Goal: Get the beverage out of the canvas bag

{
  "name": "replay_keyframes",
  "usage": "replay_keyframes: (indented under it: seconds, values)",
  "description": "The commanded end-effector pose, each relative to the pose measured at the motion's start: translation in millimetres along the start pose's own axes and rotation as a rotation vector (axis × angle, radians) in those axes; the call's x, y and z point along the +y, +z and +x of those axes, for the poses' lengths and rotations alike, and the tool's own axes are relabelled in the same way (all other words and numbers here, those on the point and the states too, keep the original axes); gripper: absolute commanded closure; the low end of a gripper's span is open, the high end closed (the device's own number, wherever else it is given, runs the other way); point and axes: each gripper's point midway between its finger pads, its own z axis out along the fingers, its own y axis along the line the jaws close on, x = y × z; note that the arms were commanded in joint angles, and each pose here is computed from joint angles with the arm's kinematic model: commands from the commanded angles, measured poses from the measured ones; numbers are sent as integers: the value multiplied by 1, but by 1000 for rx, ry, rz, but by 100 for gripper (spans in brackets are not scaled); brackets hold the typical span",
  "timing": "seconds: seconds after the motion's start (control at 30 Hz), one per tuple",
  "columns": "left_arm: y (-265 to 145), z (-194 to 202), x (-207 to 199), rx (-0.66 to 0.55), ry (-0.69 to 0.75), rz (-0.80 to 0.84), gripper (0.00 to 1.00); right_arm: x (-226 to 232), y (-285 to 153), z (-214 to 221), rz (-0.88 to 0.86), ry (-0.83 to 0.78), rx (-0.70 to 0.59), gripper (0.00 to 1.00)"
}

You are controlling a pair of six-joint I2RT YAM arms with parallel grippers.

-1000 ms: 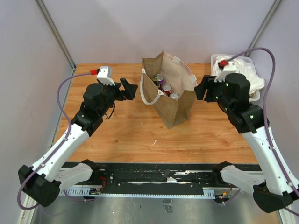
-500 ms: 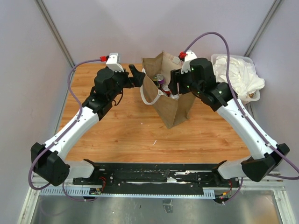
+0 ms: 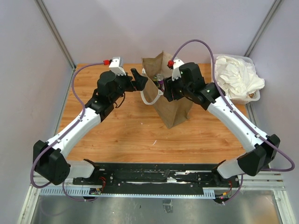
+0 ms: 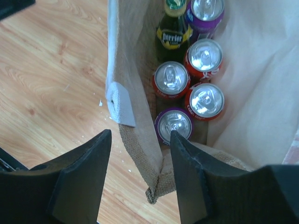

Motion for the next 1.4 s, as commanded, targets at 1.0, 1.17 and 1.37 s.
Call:
replay_keyframes:
  seconds: [1.0, 1.17, 1.37]
  values:
    - [21, 93, 32, 181, -30, -35, 10, 39, 78, 151, -82, -39, 412, 99]
    - [20, 102, 35, 197, -34, -35, 10, 35, 74, 160, -48, -12, 428, 99]
    - [16, 93, 31, 171, -34, -26, 13, 22, 65, 172, 8, 13, 437, 99]
